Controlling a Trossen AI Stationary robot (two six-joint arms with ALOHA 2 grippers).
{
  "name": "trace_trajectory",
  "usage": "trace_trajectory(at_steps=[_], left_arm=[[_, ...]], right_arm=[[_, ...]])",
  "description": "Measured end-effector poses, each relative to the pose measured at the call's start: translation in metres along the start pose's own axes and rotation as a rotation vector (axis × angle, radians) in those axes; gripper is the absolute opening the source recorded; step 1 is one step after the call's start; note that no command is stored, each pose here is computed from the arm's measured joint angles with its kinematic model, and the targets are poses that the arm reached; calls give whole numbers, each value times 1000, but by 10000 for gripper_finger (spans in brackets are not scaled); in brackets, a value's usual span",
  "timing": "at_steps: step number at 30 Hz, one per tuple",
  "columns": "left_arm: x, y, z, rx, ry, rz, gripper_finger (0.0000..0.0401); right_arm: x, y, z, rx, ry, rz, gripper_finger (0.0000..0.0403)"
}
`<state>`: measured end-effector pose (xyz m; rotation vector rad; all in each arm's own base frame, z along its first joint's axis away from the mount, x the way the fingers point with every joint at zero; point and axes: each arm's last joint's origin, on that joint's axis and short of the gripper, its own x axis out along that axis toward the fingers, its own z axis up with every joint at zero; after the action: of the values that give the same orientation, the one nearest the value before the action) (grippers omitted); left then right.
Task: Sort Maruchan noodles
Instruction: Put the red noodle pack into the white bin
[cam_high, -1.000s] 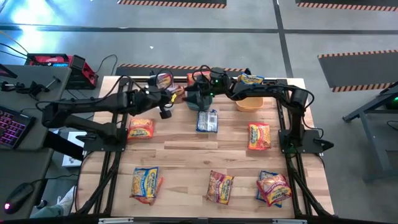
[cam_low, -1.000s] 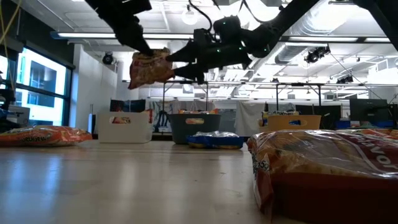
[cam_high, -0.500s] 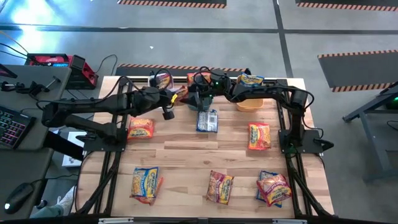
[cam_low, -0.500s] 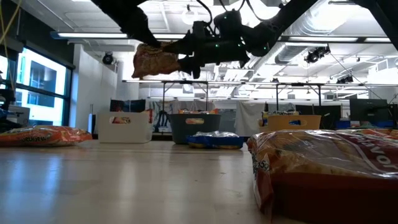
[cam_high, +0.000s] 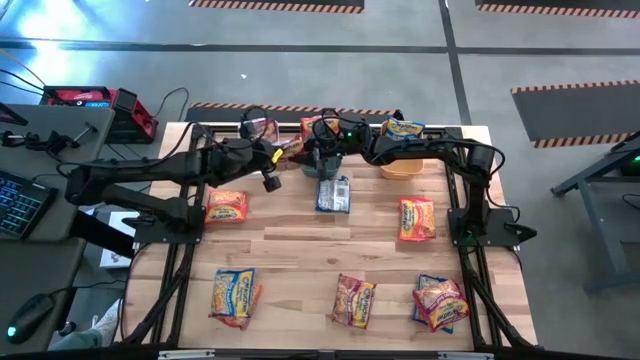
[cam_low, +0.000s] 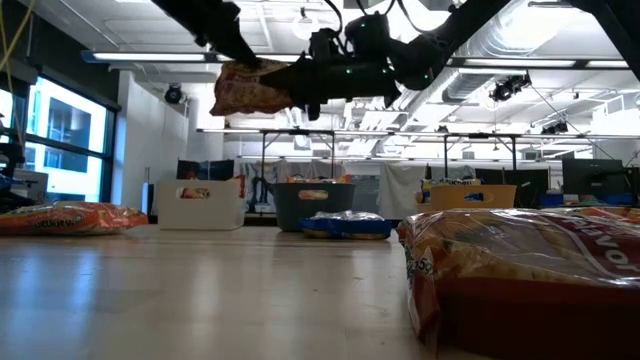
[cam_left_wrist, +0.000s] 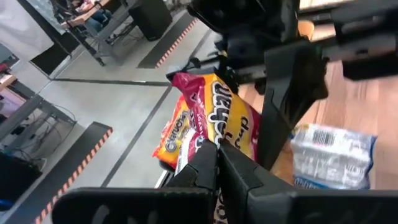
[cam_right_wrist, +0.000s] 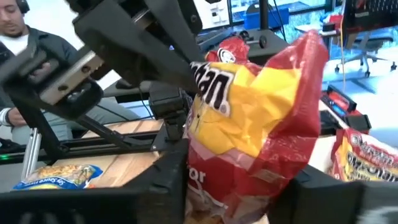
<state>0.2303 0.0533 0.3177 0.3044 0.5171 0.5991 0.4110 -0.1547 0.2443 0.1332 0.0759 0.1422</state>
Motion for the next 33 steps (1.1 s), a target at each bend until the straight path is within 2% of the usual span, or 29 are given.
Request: trace_trajectory(at_steps=[3, 7, 10, 18, 21, 25, 28, 33], left_arm=[[-11, 8, 8, -25, -43, 8, 13], [-30, 23, 25, -91, -69, -49, 45], [-39, 34, 33, -150, -14, -116, 80], [-33, 48, 49, -211, 216, -300, 199], [-19, 47, 53, -185, 314, -323, 234], [-1, 41, 58, -98, 430, -329, 261], [10, 39, 58, -17, 515, -290, 266], [22, 35, 58, 55, 568, -273, 266]], right_arm=[[-1, -2, 0, -31, 0, 0, 105], [-2, -4, 0, -78, 4, 3, 111], [-3, -4, -1, -156, 10, 33, 114], [4, 3, -4, -518, 98, 7, 109], [11, 8, 4, -633, 139, -46, 109], [16, 13, 12, -726, 184, -99, 109], [17, 14, 14, -746, 183, -96, 109], [17, 14, 14, -762, 183, -94, 109]])
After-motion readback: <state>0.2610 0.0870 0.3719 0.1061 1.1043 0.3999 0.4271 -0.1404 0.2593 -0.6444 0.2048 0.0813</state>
